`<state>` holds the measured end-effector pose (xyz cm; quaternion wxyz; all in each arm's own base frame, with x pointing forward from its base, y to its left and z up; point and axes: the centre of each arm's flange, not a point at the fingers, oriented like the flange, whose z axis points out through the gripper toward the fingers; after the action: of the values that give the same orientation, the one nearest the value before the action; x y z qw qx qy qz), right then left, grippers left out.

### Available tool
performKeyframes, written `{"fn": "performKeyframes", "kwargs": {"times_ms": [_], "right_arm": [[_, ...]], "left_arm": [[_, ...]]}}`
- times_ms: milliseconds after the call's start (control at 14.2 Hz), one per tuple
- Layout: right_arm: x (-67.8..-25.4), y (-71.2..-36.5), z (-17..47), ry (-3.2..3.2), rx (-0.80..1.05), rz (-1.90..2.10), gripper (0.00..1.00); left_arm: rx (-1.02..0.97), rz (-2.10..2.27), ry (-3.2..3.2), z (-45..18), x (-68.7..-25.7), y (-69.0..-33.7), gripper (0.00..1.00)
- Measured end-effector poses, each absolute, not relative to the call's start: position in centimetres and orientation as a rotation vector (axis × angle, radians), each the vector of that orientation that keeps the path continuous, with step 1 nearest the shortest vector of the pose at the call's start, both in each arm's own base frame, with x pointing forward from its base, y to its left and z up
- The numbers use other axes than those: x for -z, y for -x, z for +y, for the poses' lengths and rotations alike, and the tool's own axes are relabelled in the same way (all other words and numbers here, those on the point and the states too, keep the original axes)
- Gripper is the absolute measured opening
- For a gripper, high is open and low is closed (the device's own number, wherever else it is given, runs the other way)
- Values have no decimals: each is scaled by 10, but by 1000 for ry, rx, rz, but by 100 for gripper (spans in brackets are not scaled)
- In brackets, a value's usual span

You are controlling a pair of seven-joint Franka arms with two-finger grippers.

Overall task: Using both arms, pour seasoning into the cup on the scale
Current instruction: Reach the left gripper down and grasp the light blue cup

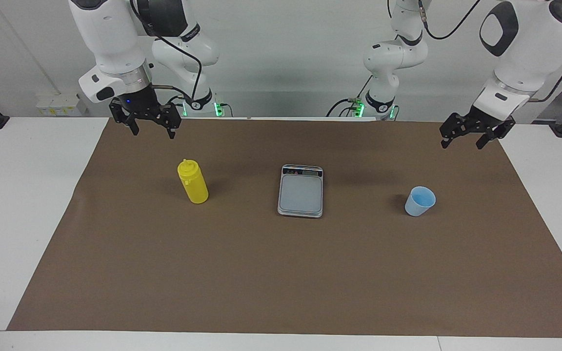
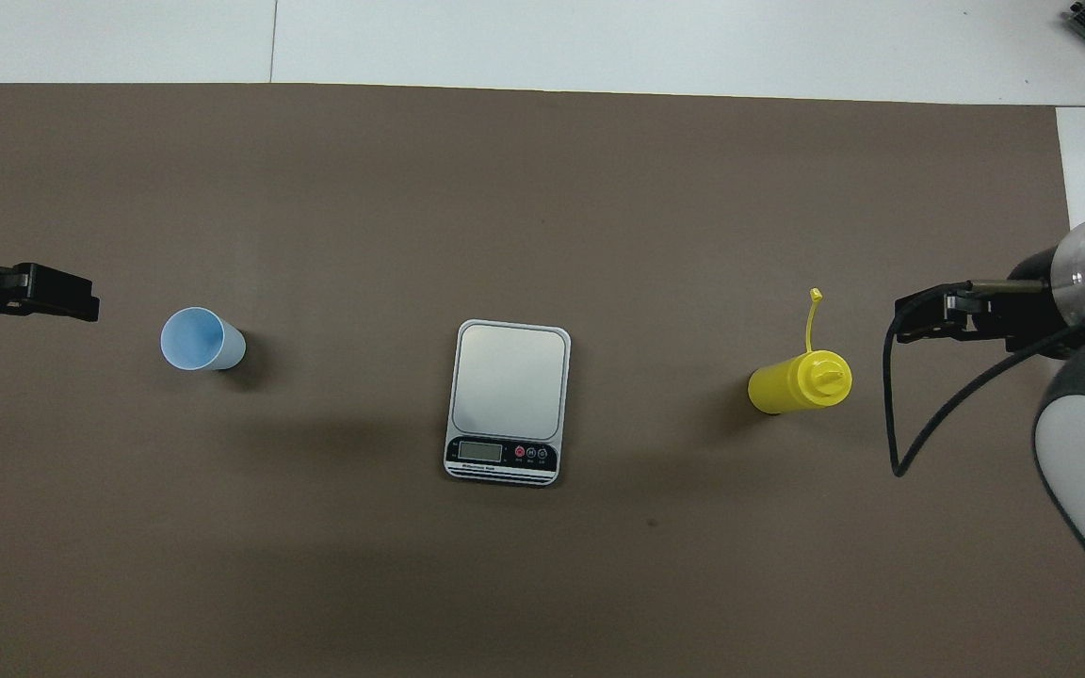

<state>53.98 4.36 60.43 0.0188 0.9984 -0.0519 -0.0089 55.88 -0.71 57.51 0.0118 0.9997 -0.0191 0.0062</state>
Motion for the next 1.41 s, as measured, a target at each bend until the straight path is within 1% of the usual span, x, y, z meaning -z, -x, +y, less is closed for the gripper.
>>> {"fn": "performKeyframes", "kwargs": {"times_ms": [212, 424, 706, 847, 1059, 1412], "right_arm": [[-604, -540, 43, -3100, 27, -163, 100], [-605, -540, 42, -3100, 26, -166, 100], [-605, -540, 39, -3099, 26, -175, 100], [-605, -540, 39, -3099, 26, -175, 100], [-605, -540, 39, -3099, 26, -175, 100], [-605, -540, 38, -3099, 26, -176, 100]], "left_arm": [[-69, 7, -3115, 16, -523, -570, 100], [-92, 28, -3104, 24, -467, -583, 100], [-98, 67, -3102, 22, -406, -572, 100], [-84, 117, -3100, 17, -388, -563, 100], [-82, 152, -3097, 6, -371, -555, 100], [-92, 185, -3089, 0, -346, -552, 100]]}}
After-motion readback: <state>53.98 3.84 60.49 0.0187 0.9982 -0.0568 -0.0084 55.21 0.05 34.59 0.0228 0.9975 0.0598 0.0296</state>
